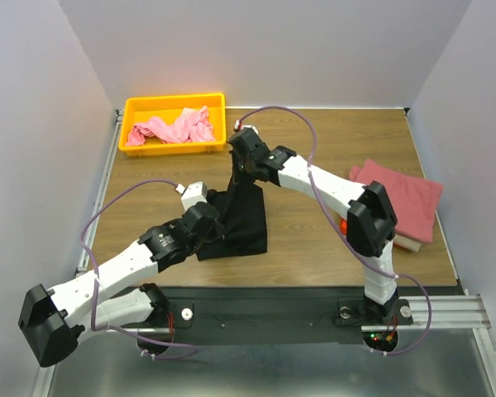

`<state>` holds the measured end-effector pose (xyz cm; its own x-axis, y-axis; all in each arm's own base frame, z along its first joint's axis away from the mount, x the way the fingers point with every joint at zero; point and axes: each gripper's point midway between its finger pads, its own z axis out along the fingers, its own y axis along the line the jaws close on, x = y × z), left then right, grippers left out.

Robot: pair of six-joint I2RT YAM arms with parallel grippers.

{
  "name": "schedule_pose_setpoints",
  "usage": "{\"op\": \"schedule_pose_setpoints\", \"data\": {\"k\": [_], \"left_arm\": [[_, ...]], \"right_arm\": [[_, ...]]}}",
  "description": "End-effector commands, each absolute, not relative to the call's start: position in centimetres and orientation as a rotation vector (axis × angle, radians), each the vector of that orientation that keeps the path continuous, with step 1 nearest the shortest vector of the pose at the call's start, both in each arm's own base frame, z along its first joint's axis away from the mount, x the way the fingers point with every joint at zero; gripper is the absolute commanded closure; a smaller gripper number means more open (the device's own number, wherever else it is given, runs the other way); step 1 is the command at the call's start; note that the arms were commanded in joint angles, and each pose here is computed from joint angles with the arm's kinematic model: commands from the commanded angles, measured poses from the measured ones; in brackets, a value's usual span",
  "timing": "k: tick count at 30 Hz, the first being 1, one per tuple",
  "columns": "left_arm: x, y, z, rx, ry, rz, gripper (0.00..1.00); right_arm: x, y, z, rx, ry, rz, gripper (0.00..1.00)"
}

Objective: Fold and stack the t-shirts
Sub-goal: Fold the tshirt

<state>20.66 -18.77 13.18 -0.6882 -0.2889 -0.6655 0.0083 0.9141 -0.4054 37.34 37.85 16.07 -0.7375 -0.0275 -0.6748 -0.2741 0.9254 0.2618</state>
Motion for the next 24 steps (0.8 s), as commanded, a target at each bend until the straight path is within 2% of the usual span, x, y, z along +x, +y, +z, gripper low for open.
{"op": "schedule_pose_setpoints", "data": {"k": [1, 4, 12, 18, 20, 23, 24], "left_arm": [[20.4, -15.1, 11.2, -0.407, 2.317, -0.328, 1.0], [19.7, -14.9, 10.0, -0.462, 2.343, -0.339, 1.0], [18.8, -11.3, 8.1, -0.714, 2.284, -0.242, 1.0], [19.1, -10.8, 6.3, -0.787, 2.304, -0.206, 1.0], [19.1, -10.8, 6.2, -0.804, 2.312, -0.2, 1.0], [19.0, -10.8, 6.4, -0.817, 2.309, -0.21, 1.0], [19.0, -10.7, 6.7, -0.814, 2.301, -0.212, 0.78]], "right_arm": [[38.2, 41.0, 16.2, -0.256, 2.337, 0.513, 1.0], [38.6, 42.8, 13.7, -0.291, 2.362, 0.522, 1.0], [38.5, 48.0, 13.7, -0.349, 2.255, 0.669, 1.0], [39.3, 49.6, 10.8, -0.326, 2.259, 0.707, 0.99], [38.9, 50.5, 10.3, -0.355, 2.271, 0.753, 0.94], [38.0, 51.7, 9.6, -0.423, 2.285, 0.829, 0.74], [37.9, 51.9, 9.7, -0.449, 2.278, 0.845, 0.53]]}}
